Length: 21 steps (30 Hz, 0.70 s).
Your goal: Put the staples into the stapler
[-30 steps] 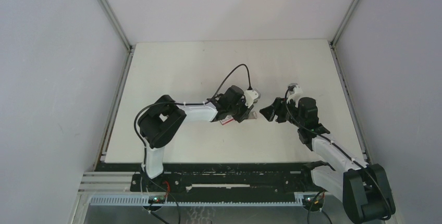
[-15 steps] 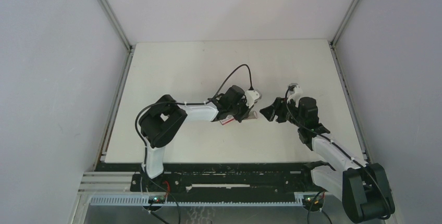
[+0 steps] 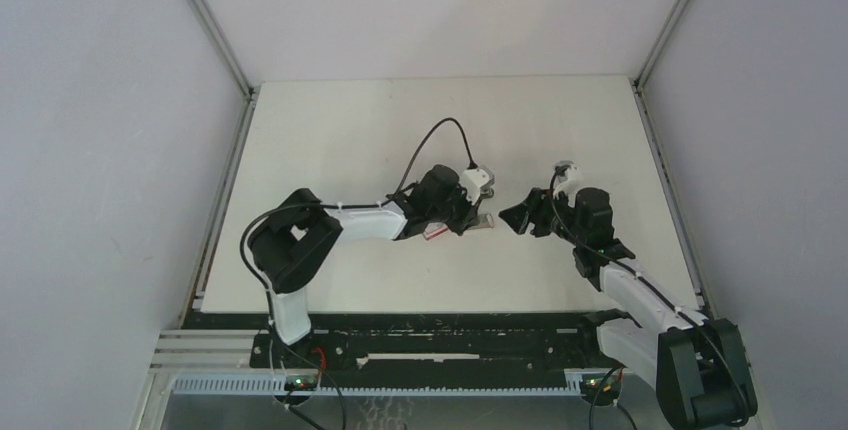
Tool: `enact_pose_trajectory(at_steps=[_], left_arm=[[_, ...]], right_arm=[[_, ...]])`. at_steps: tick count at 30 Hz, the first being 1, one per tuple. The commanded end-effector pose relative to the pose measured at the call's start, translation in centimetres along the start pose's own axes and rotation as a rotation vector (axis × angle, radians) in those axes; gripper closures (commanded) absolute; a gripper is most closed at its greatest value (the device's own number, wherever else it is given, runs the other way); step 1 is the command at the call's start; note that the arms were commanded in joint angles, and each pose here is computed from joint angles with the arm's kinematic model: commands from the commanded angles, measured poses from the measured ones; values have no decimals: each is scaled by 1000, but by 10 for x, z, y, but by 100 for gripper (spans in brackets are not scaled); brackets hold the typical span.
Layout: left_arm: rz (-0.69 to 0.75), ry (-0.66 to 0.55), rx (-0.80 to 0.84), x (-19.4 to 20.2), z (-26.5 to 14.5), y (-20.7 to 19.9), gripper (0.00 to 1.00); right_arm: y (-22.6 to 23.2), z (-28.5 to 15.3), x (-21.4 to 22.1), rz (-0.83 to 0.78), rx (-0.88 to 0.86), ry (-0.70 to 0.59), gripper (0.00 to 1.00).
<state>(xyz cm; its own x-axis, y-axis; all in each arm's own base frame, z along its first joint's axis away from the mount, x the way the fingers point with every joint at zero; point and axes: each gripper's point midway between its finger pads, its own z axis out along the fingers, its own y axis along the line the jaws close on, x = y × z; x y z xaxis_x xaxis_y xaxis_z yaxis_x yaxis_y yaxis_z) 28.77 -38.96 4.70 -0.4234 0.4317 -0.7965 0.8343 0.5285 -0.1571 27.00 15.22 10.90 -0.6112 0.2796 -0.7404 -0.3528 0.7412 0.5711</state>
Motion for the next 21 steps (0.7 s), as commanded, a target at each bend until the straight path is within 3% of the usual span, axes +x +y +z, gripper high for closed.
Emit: enact_pose_trajectory(at_steps=[1,11,16,21], left_arm=[[-83,-153,56,-38,-24,-13,87],[-298,-306,193,-69,-91,-48,89],[-399,-446,351,-102,-141,-77,89],[-433,-545,443,-127,-186,-96,89]], right_arm=[[11,-3,-14,2,-50,-50,37],[85,-41,-38,72,-374,-108,33],[117,-63,-59,57,-481,-168,30],[153,-86,-74,60,-648,-185,31]])
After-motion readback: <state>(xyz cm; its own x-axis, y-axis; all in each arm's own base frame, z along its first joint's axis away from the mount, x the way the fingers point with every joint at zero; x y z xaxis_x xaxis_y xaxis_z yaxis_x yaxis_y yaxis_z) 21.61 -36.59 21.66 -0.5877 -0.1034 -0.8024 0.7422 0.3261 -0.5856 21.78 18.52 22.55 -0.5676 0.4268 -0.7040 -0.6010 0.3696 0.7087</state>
